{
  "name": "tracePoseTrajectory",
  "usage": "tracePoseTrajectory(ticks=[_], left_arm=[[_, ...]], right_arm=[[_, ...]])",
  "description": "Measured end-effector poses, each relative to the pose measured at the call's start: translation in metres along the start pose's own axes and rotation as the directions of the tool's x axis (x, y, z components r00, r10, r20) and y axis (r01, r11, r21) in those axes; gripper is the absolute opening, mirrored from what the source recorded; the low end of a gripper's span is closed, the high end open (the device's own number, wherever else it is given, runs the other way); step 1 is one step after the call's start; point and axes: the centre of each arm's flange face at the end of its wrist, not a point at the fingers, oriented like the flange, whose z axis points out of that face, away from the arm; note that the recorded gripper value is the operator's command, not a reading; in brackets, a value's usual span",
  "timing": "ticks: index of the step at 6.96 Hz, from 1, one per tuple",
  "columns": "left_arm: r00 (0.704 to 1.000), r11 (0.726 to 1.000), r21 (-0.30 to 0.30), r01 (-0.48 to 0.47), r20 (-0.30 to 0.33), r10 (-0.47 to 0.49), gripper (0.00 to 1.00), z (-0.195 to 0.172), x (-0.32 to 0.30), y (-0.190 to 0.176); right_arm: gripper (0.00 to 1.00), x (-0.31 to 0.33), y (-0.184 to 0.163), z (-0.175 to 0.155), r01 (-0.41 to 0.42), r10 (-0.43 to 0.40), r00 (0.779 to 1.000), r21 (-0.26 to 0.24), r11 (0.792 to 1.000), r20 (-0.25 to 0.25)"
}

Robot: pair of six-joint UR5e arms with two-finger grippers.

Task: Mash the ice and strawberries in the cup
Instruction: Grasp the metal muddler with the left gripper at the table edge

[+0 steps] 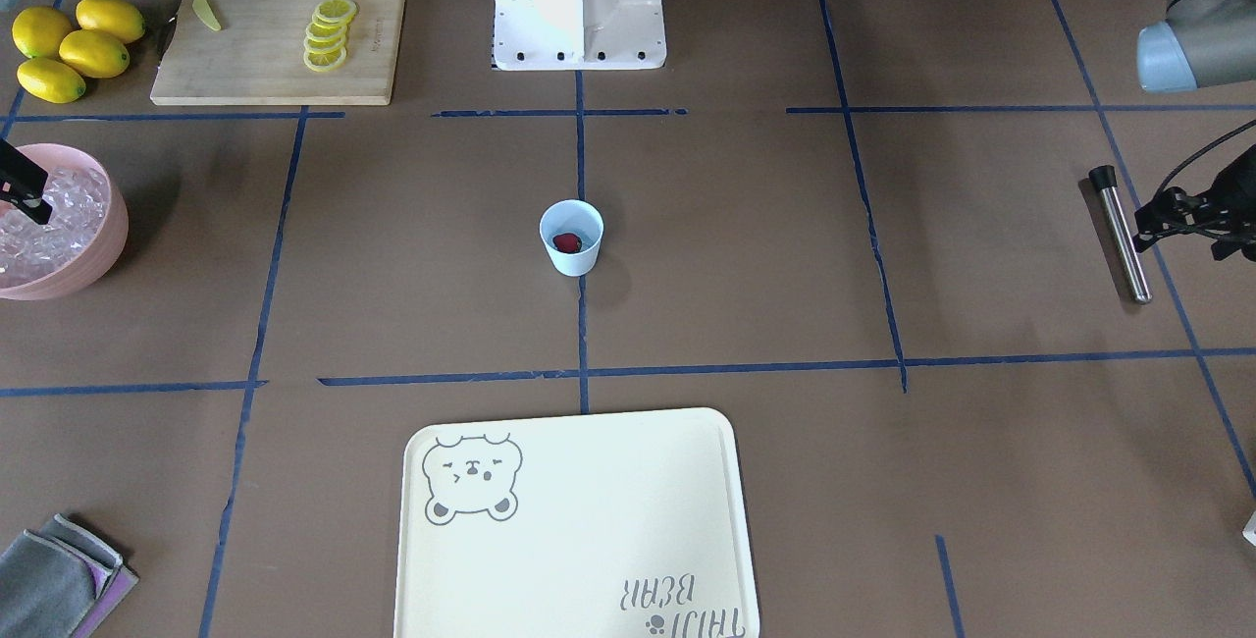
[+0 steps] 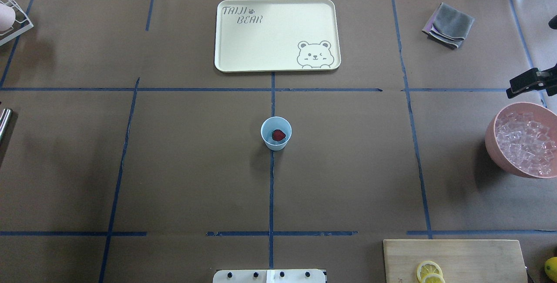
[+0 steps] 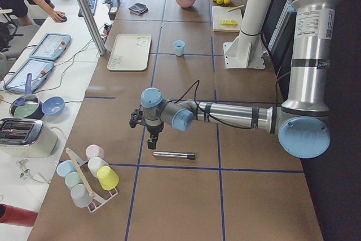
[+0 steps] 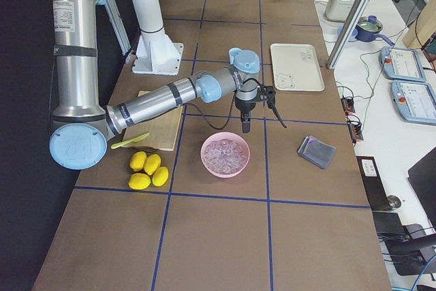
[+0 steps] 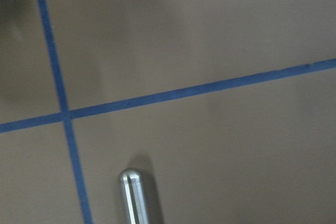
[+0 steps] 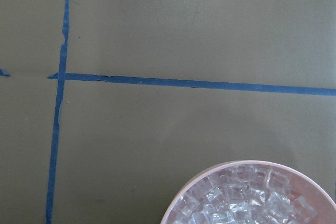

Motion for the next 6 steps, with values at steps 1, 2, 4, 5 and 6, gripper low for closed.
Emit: tracePoseTrajectory(ticks=[1, 2, 4, 5, 6], left_arm=[[0.998, 0.997, -0.038, 0.063, -0.003, -0.063, 0.98, 0.015, -0.018, 0.002], [0.99, 0.988, -0.055, 0.142, -0.017, -0.143, 0.98, 0.026, -0.026, 0.004], [0.982, 0.982, -0.047, 0.183, -0.04, -0.185, 0.98, 0.054, -0.036, 0.011], [0.986, 0.986, -0.055, 0.159, -0.048, -0.162, 0.98, 0.069, -0.026, 0.013], [0.989, 0.989, -0.063, 0.13, -0.056, -0.134, 0.97, 0.08, -0.013, 0.015]], right_arm=[[1.0, 0.001, 0.0, 0.0, 0.0, 0.0, 1.0, -0.001, 1.0, 0.0], [1.0, 0.002, 0.0, 0.001, -0.001, 0.001, 1.0, -0.002, 1.0, 0.0], [1.0, 0.002, 0.001, 0.0, -0.003, 0.003, 1.0, -0.002, 1.0, -0.001], [1.0, 0.002, 0.001, 0.0, -0.004, 0.004, 1.0, -0.002, 1.0, 0.0], [1.0, 0.002, 0.002, 0.0, -0.004, 0.004, 1.0, -0.002, 1.0, 0.0]])
